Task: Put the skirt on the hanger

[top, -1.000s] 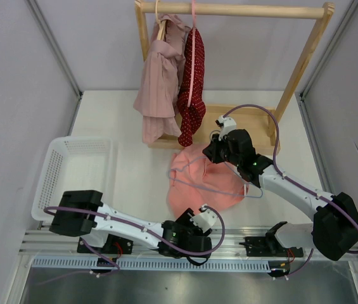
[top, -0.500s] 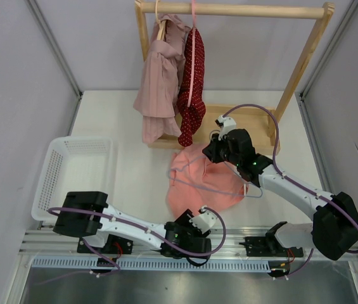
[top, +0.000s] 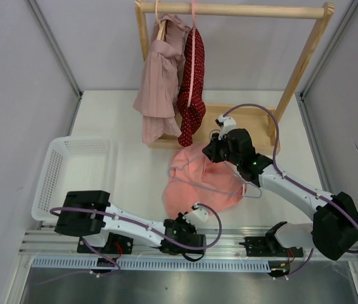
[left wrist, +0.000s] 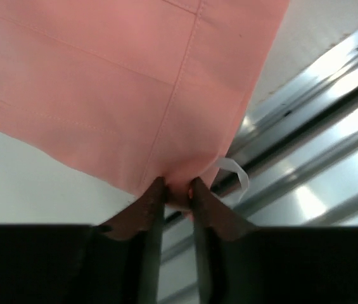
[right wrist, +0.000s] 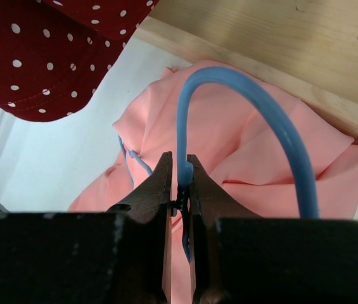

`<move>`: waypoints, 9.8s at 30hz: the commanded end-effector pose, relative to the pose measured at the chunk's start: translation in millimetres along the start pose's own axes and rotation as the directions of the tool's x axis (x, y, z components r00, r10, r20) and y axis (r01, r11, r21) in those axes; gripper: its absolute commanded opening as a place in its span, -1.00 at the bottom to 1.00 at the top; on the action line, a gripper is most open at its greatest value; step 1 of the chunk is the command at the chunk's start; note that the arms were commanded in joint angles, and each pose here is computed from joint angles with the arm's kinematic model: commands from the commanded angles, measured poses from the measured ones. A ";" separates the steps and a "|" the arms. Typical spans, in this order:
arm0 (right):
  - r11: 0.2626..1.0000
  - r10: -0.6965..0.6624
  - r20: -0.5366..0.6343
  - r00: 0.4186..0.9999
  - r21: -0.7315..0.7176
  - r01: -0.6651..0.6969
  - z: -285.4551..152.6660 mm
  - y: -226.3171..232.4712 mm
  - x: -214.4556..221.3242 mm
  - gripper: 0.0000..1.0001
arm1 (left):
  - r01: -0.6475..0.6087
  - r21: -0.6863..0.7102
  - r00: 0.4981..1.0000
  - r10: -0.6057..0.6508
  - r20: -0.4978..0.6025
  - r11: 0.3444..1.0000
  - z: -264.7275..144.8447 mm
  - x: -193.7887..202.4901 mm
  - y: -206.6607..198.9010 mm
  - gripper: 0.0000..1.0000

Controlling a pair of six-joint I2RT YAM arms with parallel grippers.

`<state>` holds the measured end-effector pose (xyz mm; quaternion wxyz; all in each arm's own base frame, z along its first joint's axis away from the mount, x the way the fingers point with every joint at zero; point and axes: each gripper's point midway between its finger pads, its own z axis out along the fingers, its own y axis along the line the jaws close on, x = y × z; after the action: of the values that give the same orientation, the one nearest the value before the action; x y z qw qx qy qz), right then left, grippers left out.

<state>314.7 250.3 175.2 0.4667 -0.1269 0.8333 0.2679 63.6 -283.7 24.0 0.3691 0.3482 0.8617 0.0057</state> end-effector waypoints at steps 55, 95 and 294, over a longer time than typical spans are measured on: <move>0.997 0.068 0.101 0.993 0.020 -0.070 20.4 -1.5 -1.0 -1.00 | 0.826 0.321 0.494 -0.869 -0.014 0.464 118.8 -129.5 238.7 -0.93; 0.998 0.044 0.086 0.995 0.040 -0.047 38.2 16.5 -1.5 -1.00 | 0.429 0.009 0.903 -0.428 -0.035 0.903 -12.0 -1.0 101.4 -0.36; 0.954 0.252 0.123 0.960 -0.197 -0.225 -12.5 35.7 -32.6 -1.00 | 0.860 0.455 0.309 -0.945 -0.108 0.229 67.0 -98.1 273.8 -1.00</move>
<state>306.8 264.7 205.1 0.4792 -0.0404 0.7878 0.3849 296.8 -157.3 94.0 0.2545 -0.1609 0.8461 -0.4398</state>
